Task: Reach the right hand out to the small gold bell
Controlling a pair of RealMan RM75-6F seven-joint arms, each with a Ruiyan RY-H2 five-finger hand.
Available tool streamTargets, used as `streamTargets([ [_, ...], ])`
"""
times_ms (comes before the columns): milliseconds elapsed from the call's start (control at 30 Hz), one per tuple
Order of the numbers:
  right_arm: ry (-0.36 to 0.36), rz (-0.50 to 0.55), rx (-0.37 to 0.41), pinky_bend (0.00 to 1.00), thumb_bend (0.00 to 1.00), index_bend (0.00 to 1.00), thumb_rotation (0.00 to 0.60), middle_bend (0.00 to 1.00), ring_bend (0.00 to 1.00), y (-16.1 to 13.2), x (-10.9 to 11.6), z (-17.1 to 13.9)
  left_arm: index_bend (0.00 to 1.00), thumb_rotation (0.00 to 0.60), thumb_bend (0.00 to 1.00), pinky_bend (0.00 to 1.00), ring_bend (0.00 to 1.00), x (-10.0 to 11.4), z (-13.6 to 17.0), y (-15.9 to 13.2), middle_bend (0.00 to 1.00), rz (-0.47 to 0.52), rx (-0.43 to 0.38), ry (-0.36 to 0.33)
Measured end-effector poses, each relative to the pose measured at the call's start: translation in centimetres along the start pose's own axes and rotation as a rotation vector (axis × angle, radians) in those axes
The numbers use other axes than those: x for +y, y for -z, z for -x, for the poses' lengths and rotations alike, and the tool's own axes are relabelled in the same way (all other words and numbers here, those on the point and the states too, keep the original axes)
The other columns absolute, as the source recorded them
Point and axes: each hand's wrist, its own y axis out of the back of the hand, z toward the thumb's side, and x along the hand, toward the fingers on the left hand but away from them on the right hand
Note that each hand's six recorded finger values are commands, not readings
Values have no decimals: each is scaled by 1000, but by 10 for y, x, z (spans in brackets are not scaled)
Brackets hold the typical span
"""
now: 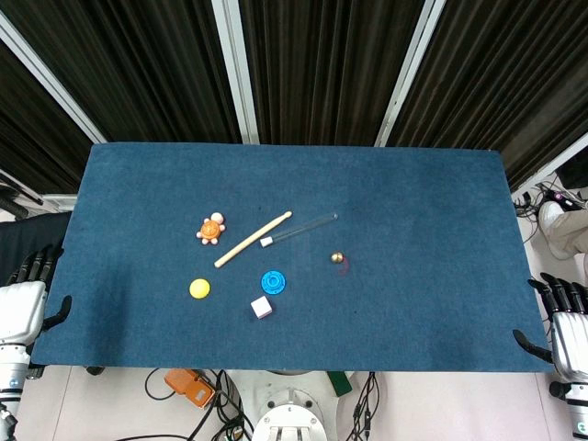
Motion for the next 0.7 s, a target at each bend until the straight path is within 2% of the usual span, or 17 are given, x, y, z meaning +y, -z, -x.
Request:
streamTargets([
  [433, -15, -12, 17, 158, 299, 253, 600, 201, 189, -4, -6, 4, 67, 600, 383, 224, 47, 1, 0, 0, 0, 4, 3, -7],
  [700, -69, -36, 116, 158, 299, 258, 600, 201, 189, -31, -24, 20, 67, 600, 383, 224, 47, 4, 1, 2, 0, 24, 17, -16],
])
